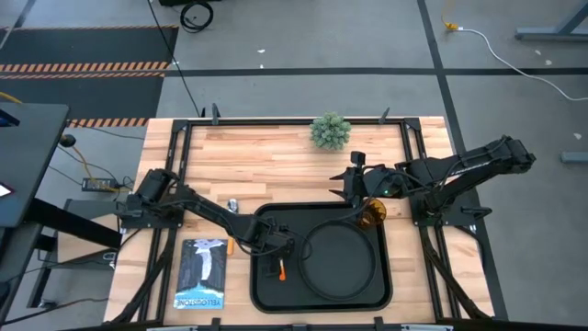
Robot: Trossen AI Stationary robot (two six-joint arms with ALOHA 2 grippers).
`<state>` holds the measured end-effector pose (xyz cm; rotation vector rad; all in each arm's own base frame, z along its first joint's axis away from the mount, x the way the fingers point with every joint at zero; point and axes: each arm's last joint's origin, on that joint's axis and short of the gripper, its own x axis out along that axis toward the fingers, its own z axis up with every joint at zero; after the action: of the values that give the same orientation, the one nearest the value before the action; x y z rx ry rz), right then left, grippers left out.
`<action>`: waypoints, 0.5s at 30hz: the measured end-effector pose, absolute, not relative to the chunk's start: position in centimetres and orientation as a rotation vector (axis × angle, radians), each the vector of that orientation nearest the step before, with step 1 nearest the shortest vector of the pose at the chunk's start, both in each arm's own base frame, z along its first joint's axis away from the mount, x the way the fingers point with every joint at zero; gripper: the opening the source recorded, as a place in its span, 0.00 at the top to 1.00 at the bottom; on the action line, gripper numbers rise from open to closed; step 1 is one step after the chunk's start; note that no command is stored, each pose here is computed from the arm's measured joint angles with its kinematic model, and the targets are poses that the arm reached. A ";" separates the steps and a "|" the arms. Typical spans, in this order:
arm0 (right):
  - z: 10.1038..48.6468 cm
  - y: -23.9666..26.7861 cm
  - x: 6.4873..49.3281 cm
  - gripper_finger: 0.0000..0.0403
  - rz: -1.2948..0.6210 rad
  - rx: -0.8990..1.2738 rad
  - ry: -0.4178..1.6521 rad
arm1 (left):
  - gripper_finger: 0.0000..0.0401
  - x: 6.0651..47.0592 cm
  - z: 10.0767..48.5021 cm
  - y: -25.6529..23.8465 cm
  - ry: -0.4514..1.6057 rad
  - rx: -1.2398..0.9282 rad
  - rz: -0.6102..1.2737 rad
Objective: Pick and place plate/cup/fork/spoon on tray
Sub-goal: Put the orange fork on the left side of the black plate
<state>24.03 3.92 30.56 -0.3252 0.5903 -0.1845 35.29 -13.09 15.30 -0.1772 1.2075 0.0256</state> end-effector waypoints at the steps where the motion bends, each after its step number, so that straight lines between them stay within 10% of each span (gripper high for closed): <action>1: 30.6 3.9 24.0 0.62 -0.185 -0.325 0.589 | 0.98 35.3 15.3 -13.1 1.207 -0.177 0.026; 15: 30.6 3.9 24.0 0.62 -0.185 -0.323 0.585 | 0.98 35.1 15.2 -12.9 1.213 -0.149 0.063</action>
<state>24.05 3.92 30.60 -0.3232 0.5852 -0.1850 35.14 -12.90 15.25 -0.1485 1.2132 0.0629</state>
